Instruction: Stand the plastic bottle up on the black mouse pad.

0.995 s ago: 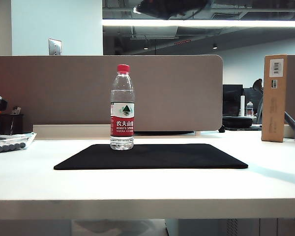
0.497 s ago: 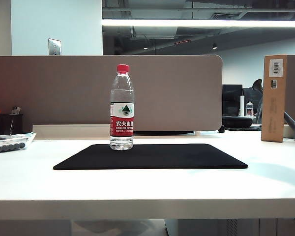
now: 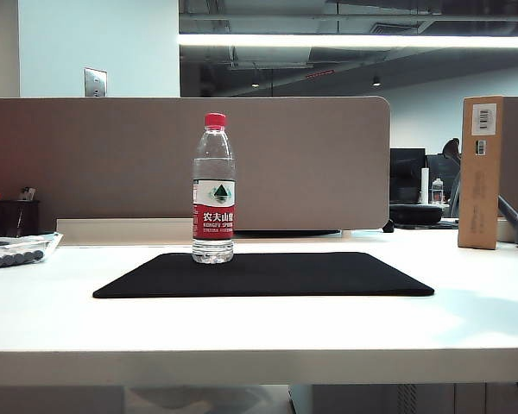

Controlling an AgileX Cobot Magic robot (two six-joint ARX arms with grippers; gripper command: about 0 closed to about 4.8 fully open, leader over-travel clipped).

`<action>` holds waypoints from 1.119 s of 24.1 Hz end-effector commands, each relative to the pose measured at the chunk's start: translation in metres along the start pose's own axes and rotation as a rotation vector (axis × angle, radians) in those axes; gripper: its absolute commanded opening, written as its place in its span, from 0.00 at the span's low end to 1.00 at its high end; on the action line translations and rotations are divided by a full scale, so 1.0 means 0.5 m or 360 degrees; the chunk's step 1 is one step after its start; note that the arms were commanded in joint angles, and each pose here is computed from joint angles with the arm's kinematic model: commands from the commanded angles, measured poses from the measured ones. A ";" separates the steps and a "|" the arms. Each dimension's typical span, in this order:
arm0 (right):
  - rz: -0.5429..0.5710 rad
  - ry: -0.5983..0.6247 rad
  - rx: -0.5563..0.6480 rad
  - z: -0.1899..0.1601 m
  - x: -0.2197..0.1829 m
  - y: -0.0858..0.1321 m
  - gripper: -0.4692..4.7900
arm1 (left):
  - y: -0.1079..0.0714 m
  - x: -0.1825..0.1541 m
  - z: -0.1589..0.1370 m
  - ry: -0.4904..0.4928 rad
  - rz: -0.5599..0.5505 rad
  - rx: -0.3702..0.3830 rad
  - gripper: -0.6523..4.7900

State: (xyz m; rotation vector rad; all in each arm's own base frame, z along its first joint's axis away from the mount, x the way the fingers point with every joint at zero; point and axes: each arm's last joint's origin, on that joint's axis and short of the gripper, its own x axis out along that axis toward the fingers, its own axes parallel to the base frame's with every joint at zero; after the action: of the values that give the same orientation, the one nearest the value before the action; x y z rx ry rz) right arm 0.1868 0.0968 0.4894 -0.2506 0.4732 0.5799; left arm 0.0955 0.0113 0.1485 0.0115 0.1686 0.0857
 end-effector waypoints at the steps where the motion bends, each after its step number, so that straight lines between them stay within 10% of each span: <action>1: 0.0072 -0.0058 0.0018 -0.016 0.013 0.005 0.08 | 0.000 -0.001 0.009 -0.0065 -0.0003 0.0003 0.12; 4: 0.0059 -0.0132 0.0121 -0.060 0.047 0.008 0.08 | 0.000 -0.004 0.036 -0.0286 -0.0006 0.0014 0.12; 13: 0.0035 -0.0563 0.0286 -0.155 0.090 0.019 0.08 | -0.053 -0.009 0.031 -0.0257 -0.0442 0.0051 0.12; 27: -0.0124 -0.0809 0.0332 -0.247 0.157 0.022 0.08 | -0.024 -0.004 0.030 -0.0241 -0.0201 0.0030 0.12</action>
State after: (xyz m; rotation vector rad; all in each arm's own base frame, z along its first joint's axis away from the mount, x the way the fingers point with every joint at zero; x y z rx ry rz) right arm 0.1944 0.0997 0.3411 0.0679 0.0588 0.5246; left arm 0.0975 -0.0023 0.1607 0.0255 0.0365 -0.0543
